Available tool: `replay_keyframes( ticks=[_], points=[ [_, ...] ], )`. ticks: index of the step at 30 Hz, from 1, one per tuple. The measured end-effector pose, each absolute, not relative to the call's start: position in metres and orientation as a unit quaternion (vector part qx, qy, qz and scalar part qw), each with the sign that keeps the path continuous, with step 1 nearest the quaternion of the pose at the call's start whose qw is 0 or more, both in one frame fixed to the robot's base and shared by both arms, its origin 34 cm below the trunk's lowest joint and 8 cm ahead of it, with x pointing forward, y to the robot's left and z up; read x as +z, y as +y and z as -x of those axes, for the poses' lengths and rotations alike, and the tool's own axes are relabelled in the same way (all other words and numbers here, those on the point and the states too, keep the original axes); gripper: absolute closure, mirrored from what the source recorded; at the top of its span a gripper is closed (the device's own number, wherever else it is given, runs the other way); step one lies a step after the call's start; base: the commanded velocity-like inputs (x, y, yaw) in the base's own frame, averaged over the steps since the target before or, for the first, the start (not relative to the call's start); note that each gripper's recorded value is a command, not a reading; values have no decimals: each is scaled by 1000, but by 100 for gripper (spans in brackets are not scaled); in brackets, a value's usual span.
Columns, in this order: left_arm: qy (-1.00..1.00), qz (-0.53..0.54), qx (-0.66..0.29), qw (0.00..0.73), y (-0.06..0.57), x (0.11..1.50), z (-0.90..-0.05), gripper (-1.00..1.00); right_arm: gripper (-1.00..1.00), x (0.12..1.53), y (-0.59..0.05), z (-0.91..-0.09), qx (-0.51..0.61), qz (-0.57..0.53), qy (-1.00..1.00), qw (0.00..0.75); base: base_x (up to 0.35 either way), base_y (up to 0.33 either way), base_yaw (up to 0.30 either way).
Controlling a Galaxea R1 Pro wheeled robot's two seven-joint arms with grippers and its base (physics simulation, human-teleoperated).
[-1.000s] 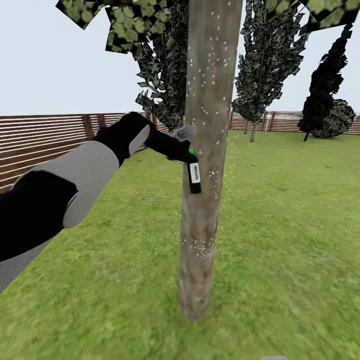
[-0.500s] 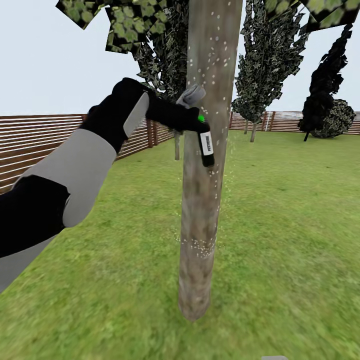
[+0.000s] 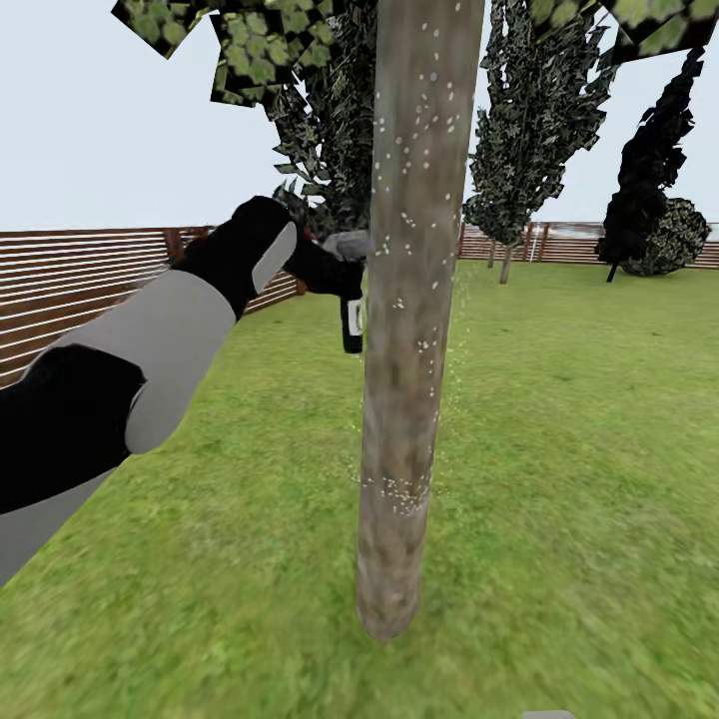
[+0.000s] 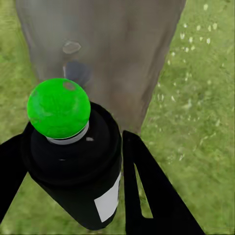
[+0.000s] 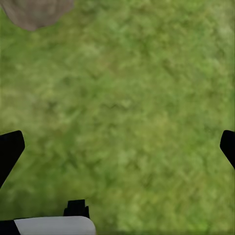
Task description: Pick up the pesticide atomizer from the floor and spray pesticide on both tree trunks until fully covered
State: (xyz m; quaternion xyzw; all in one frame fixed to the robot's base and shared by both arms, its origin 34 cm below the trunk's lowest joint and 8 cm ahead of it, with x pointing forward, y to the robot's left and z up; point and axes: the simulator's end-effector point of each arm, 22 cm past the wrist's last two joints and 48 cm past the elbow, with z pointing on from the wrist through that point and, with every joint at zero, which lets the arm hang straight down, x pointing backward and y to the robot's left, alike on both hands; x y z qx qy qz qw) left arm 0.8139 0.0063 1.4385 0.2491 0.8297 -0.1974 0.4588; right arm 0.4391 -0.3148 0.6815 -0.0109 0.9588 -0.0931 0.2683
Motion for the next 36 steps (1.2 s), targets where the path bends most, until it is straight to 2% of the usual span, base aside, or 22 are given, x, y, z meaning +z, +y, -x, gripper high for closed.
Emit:
replay_keyframes(
  ticks=[4,7,10,16,25,34,36],
  points=[
    [856,-208,-172,440,34,1388,-837,100,-100,681,-315,-439,-93,11,959,268,0,0,0],
    [846,-205,-179,459,34,1375,-847,100,-100,681,-315,-439,-93,11,959,269,0,0,0],
    [817,-272,-224,456,8,1368,-830,100,-100,682,-316,-439,-94,10,958,270,0,0,0],
    [802,-261,-298,448,-9,1357,-822,100,-100,682,-316,-439,-94,11,958,269,-89,0,0],
    [806,-263,-294,442,-8,1347,-823,100,-100,682,-316,-440,-94,11,959,269,-213,0,0],
    [827,-239,-259,438,7,1314,-832,100,-100,682,-316,-439,-94,11,958,269,-18,0,0],
    [835,-224,-227,449,19,1312,-843,100,-100,682,-316,-439,-94,11,958,269,0,0,0]
  ],
)
